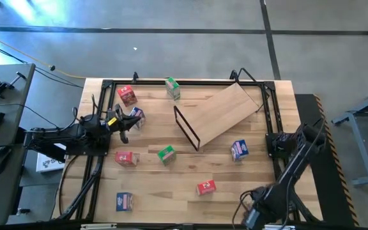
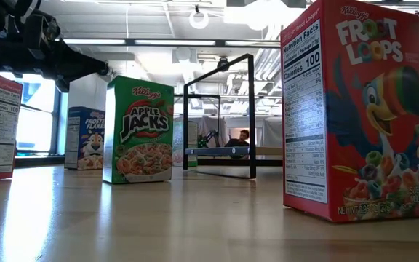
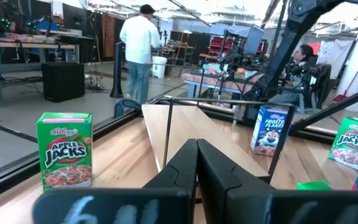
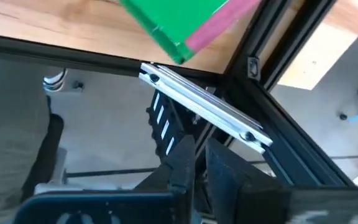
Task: Stack cereal on shelf
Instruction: Put the bottom green cereal box on the shelf
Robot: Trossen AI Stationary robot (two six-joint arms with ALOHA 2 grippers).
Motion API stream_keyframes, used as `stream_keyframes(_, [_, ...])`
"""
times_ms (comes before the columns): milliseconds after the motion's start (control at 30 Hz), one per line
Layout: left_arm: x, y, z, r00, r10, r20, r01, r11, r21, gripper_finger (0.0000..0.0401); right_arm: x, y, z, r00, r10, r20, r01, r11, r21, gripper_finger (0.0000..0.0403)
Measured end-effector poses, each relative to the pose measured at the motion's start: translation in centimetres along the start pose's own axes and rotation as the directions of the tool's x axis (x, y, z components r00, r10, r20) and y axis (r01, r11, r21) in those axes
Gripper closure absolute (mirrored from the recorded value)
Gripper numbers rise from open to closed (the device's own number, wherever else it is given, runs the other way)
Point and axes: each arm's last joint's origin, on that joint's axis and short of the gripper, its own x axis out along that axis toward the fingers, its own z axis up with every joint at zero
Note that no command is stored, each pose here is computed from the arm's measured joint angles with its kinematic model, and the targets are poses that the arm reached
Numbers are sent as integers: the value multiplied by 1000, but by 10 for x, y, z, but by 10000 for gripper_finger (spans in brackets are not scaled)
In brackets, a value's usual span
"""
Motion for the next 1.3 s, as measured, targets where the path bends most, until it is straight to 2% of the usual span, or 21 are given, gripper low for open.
stream_keyframes(267, [0, 0, 3, 1000, -3, 28, 3, 1000, -1, 398, 34, 9, 3, 983, -49, 179, 44, 999, 32, 397])
stream_keyframes(433, [0, 0, 4, 999, -5, 45, 5, 1000, -2, 398, 41, 16, 9, 955, 3, 295, -13, 999, 32, 401])
stream_keyframes(700, [0, -1, 6, 998, -6, 60, 6, 1000, -2, 398, 33, 25, 25, 874, 96, 477, -129, 991, 36, 401])
stream_keyframes(800, [0, -1, 6, 998, -6, 59, 6, 1000, -3, 398, 27, 30, 32, 827, 143, 544, -172, 985, 2, 401])
stream_keyframes(867, [0, -1, 6, 998, -6, 59, 6, 1000, -6, 398, 23, 34, 38, 814, 155, 560, -174, 985, -18, 401])
stream_keyframes(933, [0, -1, 6, 998, -6, 58, 6, 1000, -5, 398, 19, 39, 44, 829, 143, 540, -158, 987, -19, 398])
stream_keyframes(1000, [0, -1, 6, 998, -5, 56, 6, 1000, -5, 398, 12, 44, 51, 864, 132, 485, -130, 991, -37, 389])
stream_keyframes(1100, [0, -1, 6, 998, -5, 56, 6, 1000, -5, 398, -5, 56, 63, 929, 161, 333, -135, 986, -99, 364])
stream_keyframes(1200, [0, -1, 6, 998, -6, 57, 6, 1000, -6, 398, -21, 69, 77, 969, 194, 151, -168, 971, -168, 322])
stream_keyframes(1300, [0, -1, 6, 998, -5, 58, 6, 1000, -6, 398, -35, 74, 88, 976, 214, 35, -203, 958, -202, 271])
